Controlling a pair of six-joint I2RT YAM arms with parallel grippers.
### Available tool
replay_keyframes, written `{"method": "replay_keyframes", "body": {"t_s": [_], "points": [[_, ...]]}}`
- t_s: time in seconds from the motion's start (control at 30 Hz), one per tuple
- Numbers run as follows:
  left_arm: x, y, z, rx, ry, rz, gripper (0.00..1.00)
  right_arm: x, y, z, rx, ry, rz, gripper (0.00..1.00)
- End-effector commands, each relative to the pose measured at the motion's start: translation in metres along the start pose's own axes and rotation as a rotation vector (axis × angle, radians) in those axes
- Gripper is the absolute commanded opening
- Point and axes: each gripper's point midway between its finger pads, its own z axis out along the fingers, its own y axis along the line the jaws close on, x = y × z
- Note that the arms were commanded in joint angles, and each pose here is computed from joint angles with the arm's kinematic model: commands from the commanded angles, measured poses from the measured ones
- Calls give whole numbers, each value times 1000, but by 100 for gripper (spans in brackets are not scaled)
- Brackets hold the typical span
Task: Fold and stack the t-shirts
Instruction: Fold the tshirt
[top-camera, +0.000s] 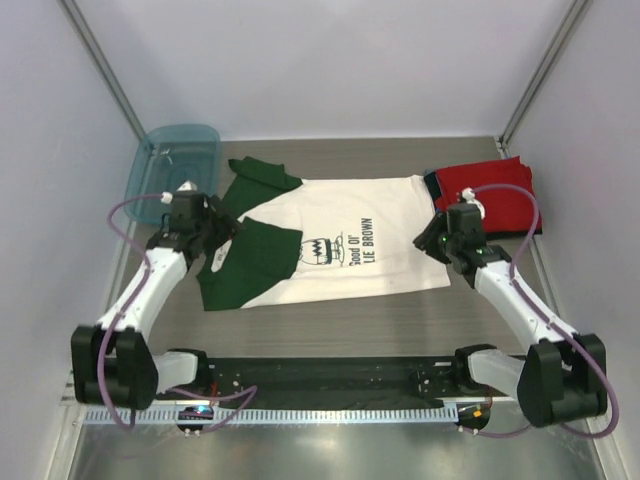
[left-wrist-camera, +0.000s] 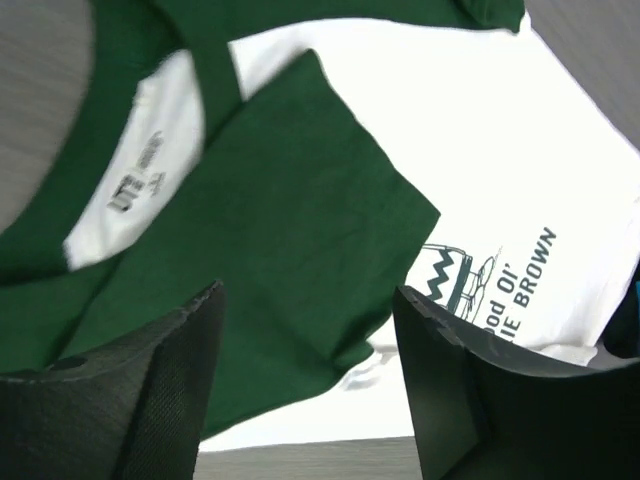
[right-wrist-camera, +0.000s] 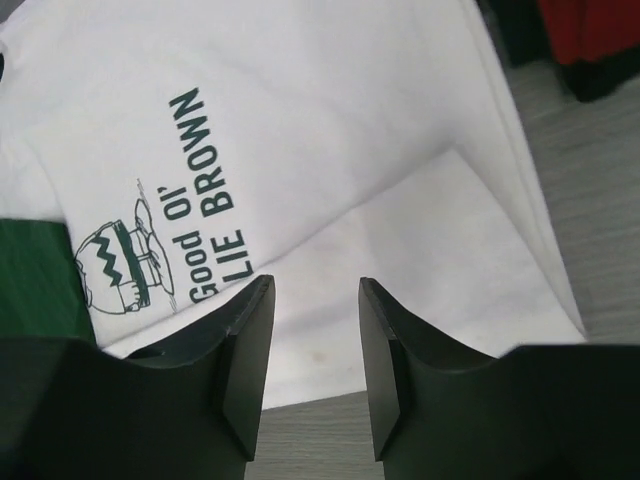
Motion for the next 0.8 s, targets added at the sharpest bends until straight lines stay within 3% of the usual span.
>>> {"method": "replay_keyframes", "body": {"t_s": [0.0,0.17,0.33,0.53,0.6,0.77], "points": [[-16,-33,19,74,-14,95,67,-36,32,7,-22,-92,-104,44],[-27,-32,56,-3,-45,142,64,-26,38,33,-37,-12,-164,35],[-39,-36,80,-32,-54,176,63,-4,113,45,-260,66,-232,37],[-42,-43,104,-13,-38,217,61,22,199,60,-506,139,-190,36],[-41,-43,110,-19,-26,231,61,21,224,65,-549,134,-189,36],[-37,-42,126,-25,11,245,59,69,263,96,-561,229,-206,35]]}}
